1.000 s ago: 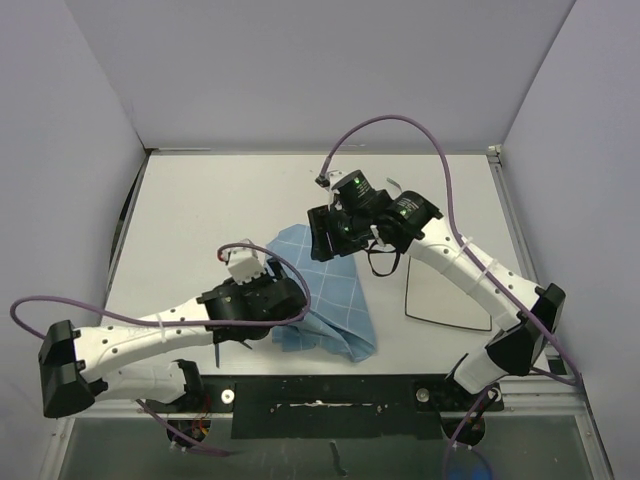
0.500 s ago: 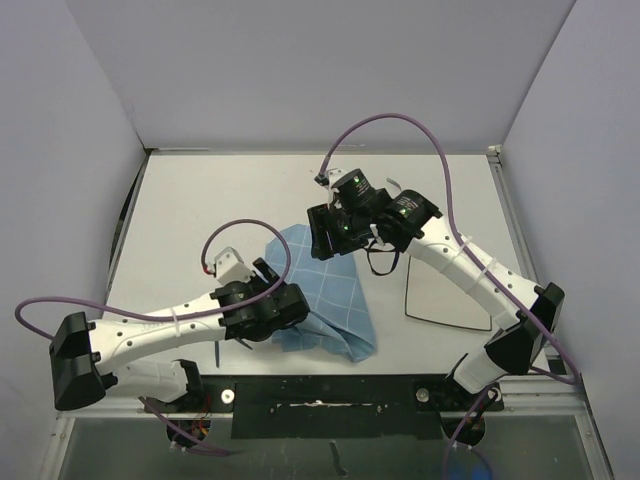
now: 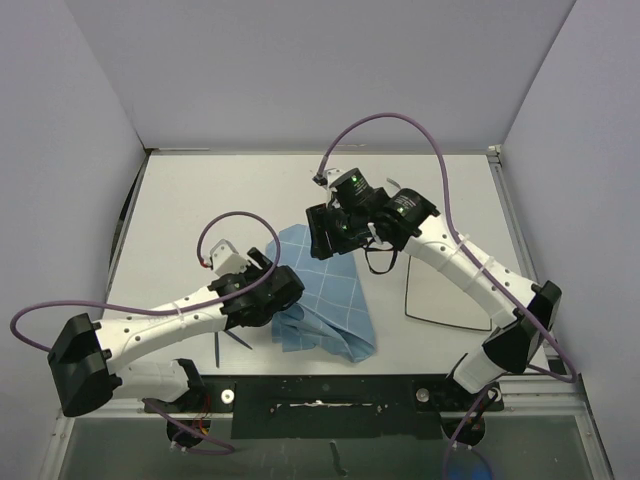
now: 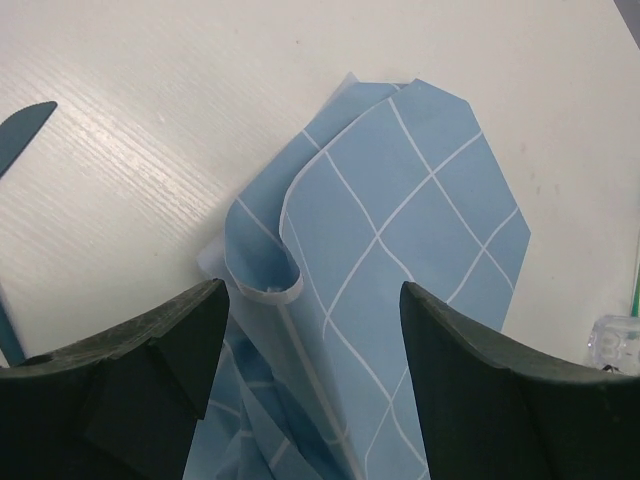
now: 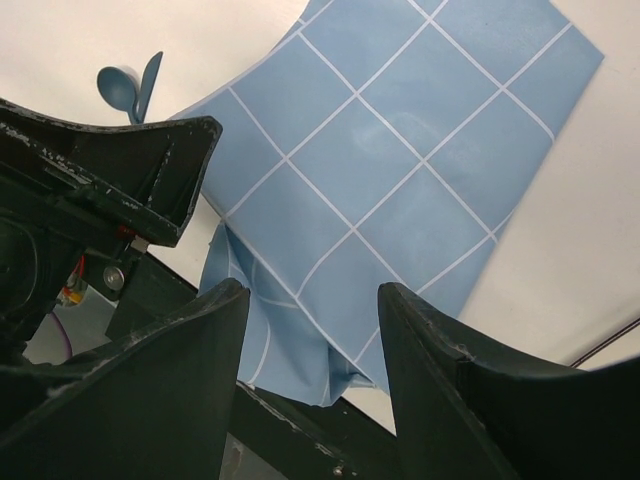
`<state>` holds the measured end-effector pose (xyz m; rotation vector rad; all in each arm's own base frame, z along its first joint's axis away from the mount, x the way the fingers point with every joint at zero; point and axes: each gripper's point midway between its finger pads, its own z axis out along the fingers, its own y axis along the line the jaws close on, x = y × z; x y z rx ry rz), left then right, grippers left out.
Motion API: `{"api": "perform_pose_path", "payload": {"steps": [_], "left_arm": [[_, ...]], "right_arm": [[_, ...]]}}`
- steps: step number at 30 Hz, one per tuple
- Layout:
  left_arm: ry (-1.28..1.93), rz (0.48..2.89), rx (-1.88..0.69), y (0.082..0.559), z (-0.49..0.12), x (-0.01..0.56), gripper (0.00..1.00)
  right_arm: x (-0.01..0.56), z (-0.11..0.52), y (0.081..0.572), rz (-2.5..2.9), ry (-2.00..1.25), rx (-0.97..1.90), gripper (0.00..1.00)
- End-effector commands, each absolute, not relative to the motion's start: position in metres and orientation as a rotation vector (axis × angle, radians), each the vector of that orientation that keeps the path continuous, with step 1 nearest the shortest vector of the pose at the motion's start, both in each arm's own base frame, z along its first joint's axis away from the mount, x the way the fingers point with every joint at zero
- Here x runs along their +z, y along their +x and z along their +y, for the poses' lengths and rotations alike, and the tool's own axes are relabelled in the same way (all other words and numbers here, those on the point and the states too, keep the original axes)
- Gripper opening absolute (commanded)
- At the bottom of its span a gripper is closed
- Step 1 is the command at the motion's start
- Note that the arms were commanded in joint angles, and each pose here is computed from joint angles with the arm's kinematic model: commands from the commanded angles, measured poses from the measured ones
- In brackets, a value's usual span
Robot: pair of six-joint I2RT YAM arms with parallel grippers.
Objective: Set the dinner table for one person
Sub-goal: Flatten out the napkin at the center of the board.
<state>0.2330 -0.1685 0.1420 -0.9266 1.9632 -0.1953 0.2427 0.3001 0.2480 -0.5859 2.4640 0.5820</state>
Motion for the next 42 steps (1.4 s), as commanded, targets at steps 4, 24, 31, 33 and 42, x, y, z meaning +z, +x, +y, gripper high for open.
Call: {"api": "perform_pose_path", "payload": {"steps": [4, 24, 31, 33, 42], "left_arm": [[-0.946, 1.965, -0.239, 0.247, -0.173, 0.135, 0.68], [-0.934, 1.991, -0.165, 0.256, -0.158, 0.148, 0.0], [-0.926, 1.964, -0.187, 0.265, -0.144, 0.16, 0.0], [-0.922, 1.97, -0.19, 0.266, -0.146, 0.16, 0.0], [-0.917, 2.004, -0.199, 0.268, -0.156, 0.155, 0.0]], "right_arm": [[0.257, 0.307, 0.254, 2.415, -0.599, 0.572, 0.56], [0.231, 0.276, 0.215, 2.481, -0.653, 0.555, 0.56], [0.214, 0.263, 0.155, 2.491, -0.709, 0.665, 0.56], [0.21, 0.269, 0.136, 2.485, -0.769, 0.721, 0.57], [0.196, 0.315, 0.078, 2.433, -1.075, 0.864, 0.57]]}}
